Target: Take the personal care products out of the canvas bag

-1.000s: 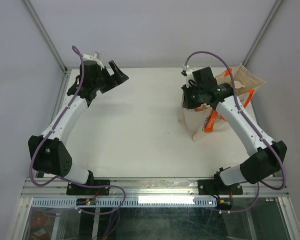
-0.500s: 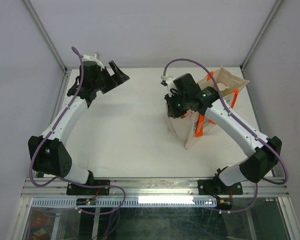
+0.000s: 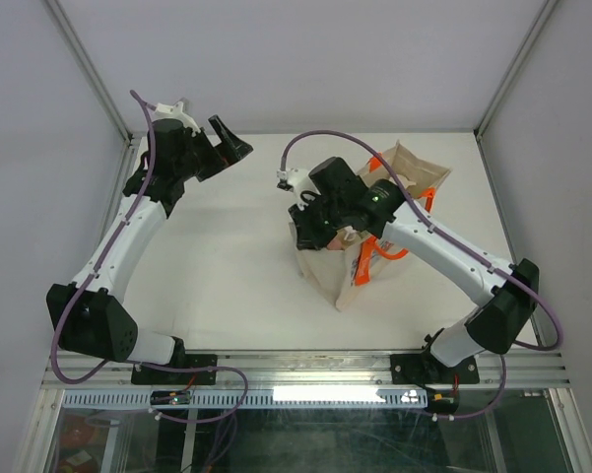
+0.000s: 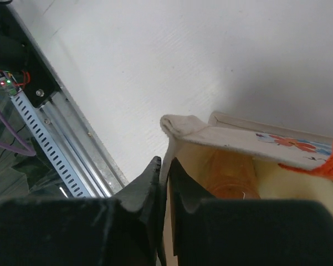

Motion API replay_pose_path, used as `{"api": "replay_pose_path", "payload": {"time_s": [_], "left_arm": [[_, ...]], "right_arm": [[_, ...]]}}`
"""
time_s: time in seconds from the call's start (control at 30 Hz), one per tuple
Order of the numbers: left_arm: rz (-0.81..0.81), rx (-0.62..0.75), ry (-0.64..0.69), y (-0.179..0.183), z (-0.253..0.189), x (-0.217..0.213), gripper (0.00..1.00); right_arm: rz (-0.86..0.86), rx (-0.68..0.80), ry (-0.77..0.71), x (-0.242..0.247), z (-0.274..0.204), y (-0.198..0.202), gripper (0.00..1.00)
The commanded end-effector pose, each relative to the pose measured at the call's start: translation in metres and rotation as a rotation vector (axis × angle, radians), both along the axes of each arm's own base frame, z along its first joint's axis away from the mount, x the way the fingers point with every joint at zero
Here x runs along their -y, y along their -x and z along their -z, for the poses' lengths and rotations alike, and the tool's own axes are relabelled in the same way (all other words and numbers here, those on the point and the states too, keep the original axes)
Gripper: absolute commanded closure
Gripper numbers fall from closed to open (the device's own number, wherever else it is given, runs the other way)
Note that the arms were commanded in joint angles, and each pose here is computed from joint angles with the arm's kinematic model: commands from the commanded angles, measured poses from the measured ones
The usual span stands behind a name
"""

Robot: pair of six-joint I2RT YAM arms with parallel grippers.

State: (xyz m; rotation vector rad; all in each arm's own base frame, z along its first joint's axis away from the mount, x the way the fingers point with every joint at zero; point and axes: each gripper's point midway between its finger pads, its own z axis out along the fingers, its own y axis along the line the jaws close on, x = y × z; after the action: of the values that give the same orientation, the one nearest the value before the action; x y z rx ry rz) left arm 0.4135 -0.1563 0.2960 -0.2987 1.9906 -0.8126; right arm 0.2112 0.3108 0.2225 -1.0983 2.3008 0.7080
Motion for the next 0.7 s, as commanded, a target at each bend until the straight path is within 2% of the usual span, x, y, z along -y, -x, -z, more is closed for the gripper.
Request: {"api": "replay_pose_path", "payload": {"time_s": [0.0,0.13,0.2,0.27,0.37,0.47,0.67], "left_arm": [[0.042,0.098,0.013,0.004,-0.033,0.006,0.01],[0.087,0.108,0.003,0.006,-0.036,0.025,0.01],[0.123,0.122,-0.008,0.008,-0.039,0.039,0.01],[0.159,0.137,-0.021,0.009,-0.042,0.054,0.01],[0.222,0.154,-0.038,0.009,-0.043,0.079,0.01],[0.271,0.176,-0.048,0.012,-0.049,0.099,0.01],[0.376,0.213,-0.065,0.024,-0.055,0.145,0.01]], "right_arm": [[-0.102,0.113,-0.217,-0.033,-0.058,0.006,0.76],[0.028,0.172,-0.161,-0.009,-0.058,-0.005,0.43],[0.098,0.202,-0.139,0.007,-0.060,-0.008,0.32],[0.163,0.223,-0.122,0.025,-0.064,-0.008,0.25],[0.278,0.242,-0.097,0.054,-0.068,-0.010,0.20],[0.427,0.250,-0.072,0.087,-0.073,-0.015,0.19],[0.723,0.219,0.034,0.155,-0.052,-0.026,0.25]]}}
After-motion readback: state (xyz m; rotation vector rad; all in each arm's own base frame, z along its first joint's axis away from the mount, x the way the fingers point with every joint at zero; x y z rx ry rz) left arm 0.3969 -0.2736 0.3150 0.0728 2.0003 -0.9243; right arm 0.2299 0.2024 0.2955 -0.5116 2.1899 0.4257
